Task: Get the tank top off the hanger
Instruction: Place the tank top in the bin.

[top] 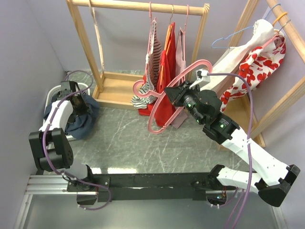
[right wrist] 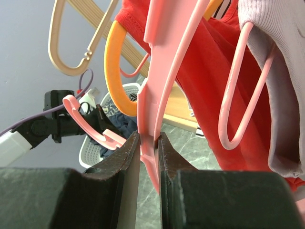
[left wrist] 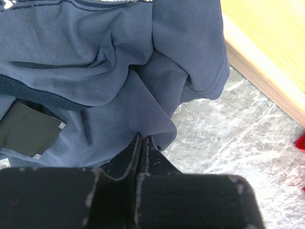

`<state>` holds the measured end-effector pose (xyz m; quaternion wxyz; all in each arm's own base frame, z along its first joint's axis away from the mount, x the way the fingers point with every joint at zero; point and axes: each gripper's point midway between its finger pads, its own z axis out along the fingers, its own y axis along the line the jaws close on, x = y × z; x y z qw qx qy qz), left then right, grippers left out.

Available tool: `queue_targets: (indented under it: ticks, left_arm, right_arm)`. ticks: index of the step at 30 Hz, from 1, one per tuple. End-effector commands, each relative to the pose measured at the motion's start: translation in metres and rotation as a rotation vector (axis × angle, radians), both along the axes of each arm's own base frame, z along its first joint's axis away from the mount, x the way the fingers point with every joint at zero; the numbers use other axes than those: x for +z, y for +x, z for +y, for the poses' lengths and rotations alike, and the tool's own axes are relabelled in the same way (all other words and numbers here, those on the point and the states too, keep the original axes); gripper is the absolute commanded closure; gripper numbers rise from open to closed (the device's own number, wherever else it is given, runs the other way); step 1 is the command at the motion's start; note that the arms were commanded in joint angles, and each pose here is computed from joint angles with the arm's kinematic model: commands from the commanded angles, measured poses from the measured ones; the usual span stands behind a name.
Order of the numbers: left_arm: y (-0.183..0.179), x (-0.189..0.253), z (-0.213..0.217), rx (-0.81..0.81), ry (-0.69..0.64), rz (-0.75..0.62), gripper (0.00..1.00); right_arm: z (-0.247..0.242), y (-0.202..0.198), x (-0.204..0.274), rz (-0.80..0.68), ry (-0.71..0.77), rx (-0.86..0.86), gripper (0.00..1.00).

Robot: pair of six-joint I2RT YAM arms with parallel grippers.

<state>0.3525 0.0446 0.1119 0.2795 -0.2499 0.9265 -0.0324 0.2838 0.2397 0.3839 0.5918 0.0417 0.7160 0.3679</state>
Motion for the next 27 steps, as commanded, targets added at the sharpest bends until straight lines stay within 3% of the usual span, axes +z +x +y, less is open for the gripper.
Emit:
queue_targets:
  ticks: [1,7,12,19,22,27]
  left_arm:
    - [0.009,0.033,0.001,0.002,0.022,-0.105,0.99]
    - [0.015,0.125,0.007,0.065,0.053,-0.352,0.99]
    - [0.004,0.157,0.050,0.213,0.149,-0.409,0.99]
    - [-0.009,0.133,0.113,0.407,0.196,-0.322,0.99]
    - [0.008,0.127,0.101,0.322,0.124,-0.349,0.99]
    - [0.015,0.040,0.083,0.226,0.014,-0.121,0.99]
  right_arm:
    - [-0.003,-0.001,0.016,-0.045,0.045,-0.001,0.96]
    - [-0.003,-0.001,0.016,-0.044,0.037,0.002,0.96]
    - [-0.001,0.000,0.018,-0.052,0.026,0.008,0.96]
    - [-0.001,0.000,0.017,-0.050,0.035,0.008,0.95]
    - [0.000,0.000,0.017,-0.050,0.036,0.013,0.95]
    - [-0.001,-0.002,0.023,-0.065,0.045,0.014,0.95]
